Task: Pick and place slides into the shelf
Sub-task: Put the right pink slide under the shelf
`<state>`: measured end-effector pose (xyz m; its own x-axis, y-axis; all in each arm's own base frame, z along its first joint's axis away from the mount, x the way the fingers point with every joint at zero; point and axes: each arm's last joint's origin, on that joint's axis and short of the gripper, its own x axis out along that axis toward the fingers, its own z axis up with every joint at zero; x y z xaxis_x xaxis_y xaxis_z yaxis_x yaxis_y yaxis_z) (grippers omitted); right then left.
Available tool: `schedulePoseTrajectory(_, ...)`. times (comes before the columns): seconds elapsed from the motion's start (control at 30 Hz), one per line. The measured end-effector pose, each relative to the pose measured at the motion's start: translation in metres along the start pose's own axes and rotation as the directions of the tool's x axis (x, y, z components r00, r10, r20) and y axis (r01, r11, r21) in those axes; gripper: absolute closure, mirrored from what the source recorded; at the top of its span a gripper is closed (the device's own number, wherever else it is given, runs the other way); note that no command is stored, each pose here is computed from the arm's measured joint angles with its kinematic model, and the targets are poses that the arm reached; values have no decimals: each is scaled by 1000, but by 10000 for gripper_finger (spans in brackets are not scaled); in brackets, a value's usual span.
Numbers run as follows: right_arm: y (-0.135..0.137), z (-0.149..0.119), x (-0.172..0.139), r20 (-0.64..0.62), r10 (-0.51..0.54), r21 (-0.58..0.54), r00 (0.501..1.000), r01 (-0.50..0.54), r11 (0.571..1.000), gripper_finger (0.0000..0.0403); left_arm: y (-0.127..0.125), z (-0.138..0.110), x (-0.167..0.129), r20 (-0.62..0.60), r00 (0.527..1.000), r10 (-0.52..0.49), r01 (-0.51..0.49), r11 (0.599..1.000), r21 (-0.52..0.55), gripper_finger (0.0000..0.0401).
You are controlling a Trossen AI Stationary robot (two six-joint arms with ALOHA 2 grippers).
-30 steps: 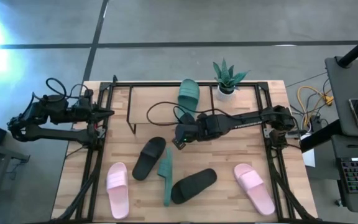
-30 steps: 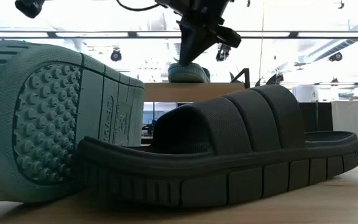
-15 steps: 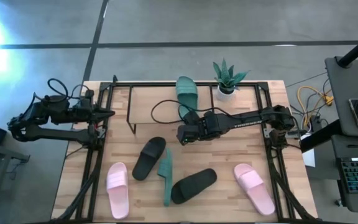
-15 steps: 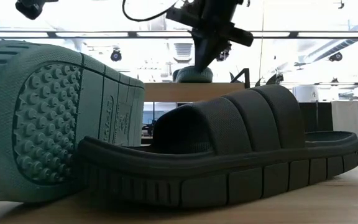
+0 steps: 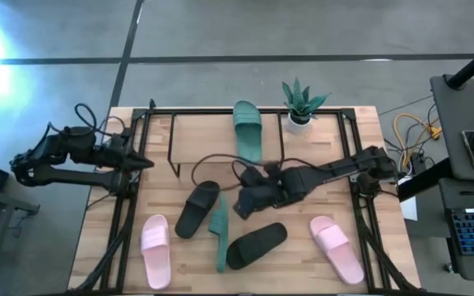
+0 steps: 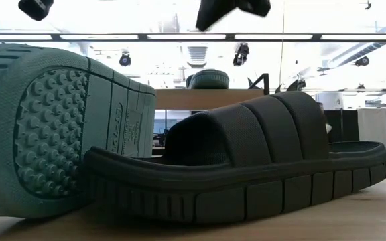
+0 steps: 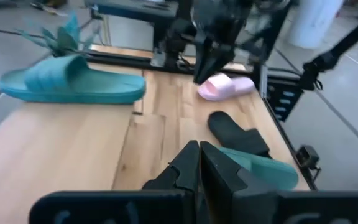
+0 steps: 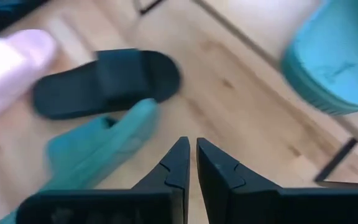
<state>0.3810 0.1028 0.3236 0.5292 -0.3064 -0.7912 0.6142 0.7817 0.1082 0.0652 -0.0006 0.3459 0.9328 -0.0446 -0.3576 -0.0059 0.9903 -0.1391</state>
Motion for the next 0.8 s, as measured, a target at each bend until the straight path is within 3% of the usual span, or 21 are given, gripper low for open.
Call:
schedulePoseTrajectory(0.13, 12, -2, -18, 19, 62, 18, 998, -63, 998, 372, -1, 1, 10, -52, 998, -47, 48, 999, 4, 401)
schedulePoseTrajectory(0.3, 19, -10, -35, -70, 130, 70, 989, -125, 990, 311, 0, -3, 27, -126, 990, -66, 65, 998, -7, 401)
schedulePoseTrajectory(0.4, 12, -29, -41, -247, 63, 151, 967, -26, 988, 263, 1, -10, 34, -168, 983, -73, 72, 997, -14, 401)
schedulePoseTrajectory(0.47, 6, -48, -47, -381, -29, 209, 924, 116, 971, 235, 1, -13, 37, -182, 981, -74, 72, 997, -16, 401)
schedulePoseTrajectory(0.6, 9, -87, -65, -480, -139, 396, 866, 355, 847, 201, 2, -17, 37, -183, 980, -73, 72, 997, -16, 401)
schedulePoseTrajectory(0.73, 25, -125, -87, -416, -135, 647, 899, 398, 650, 193, 2, -23, 36, -178, 981, -73, 71, 997, -15, 401)
schedulePoseTrajectory(0.8, 35, -141, -89, -440, -107, 647, 892, 397, 651, 193, 3, -27, 34, -172, 982, -73, 71, 997, -14, 401)
